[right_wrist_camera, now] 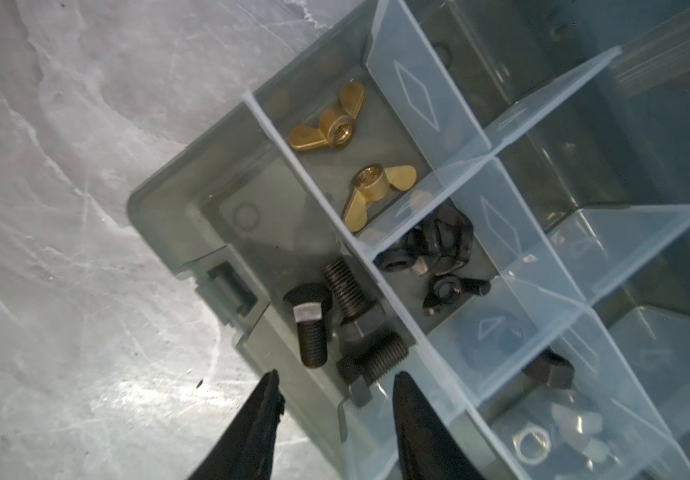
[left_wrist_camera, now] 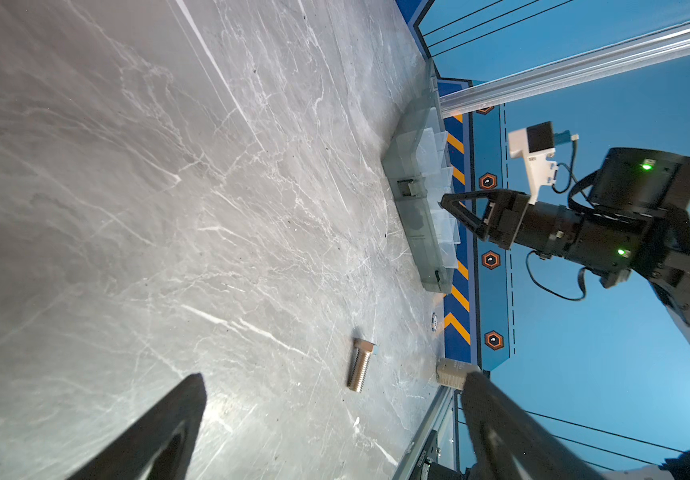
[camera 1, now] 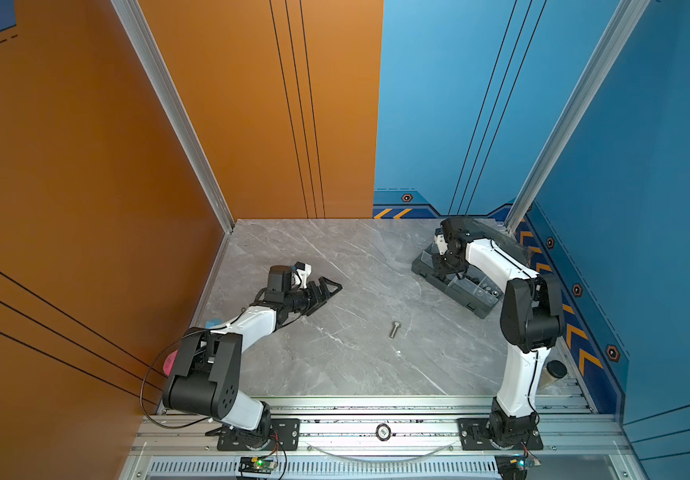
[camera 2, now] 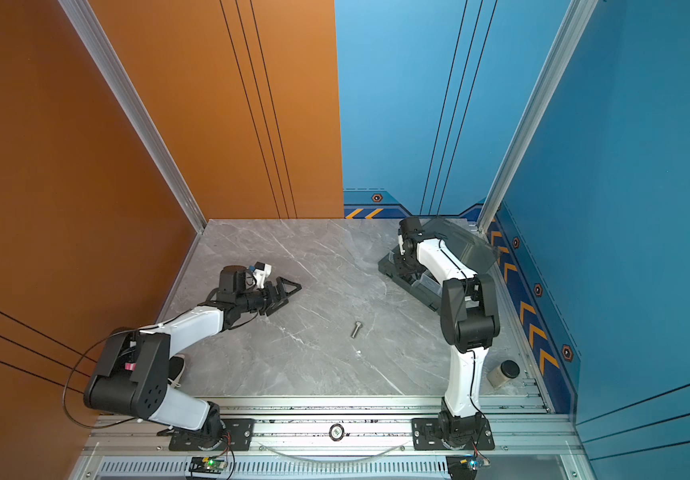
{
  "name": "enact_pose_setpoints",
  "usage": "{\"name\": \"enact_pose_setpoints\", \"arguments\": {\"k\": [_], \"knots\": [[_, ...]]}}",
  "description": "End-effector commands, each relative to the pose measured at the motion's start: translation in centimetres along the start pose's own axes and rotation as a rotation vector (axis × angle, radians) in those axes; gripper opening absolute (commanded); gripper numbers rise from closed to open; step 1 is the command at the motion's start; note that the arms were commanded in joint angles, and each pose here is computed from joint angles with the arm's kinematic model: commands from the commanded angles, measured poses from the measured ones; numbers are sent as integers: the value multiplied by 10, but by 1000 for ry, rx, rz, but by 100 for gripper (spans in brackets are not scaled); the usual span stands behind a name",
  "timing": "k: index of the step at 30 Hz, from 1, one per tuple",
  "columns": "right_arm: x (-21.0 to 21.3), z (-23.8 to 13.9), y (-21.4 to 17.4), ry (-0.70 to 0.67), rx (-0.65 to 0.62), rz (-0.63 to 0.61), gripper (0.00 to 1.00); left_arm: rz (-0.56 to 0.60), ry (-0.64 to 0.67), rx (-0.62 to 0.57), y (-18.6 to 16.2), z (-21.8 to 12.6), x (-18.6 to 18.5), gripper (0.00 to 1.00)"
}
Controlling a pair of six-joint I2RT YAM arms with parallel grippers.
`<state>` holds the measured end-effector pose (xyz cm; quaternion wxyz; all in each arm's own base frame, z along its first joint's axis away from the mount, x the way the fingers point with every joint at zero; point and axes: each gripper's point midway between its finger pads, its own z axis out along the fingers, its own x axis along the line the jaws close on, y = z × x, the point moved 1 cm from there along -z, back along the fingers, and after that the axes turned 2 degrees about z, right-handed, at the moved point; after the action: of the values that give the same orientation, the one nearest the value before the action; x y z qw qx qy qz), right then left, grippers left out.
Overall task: Sort the screws and nuts into containers
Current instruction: 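Move the right gripper over the silver hex bolt on the table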
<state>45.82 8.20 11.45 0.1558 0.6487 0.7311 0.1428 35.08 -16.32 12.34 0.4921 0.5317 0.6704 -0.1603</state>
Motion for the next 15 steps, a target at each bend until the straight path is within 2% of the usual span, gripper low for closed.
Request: {"name": "enact_pose_setpoints", "arguments": {"k": [1,5,8,15], "knots": [[15,-40,-5,-25,-48,74,49,11,9,3,3,2,-3,98],[28,-54,-31,-50,-25,243,52,9,14,5,4,4,-2,98],[47,-50,-59,21,28,391,53,10,15,12,4,5,-2,98],[92,-37,-106,98,97,579,55,10,11,25,4,8,-1,98]]}}
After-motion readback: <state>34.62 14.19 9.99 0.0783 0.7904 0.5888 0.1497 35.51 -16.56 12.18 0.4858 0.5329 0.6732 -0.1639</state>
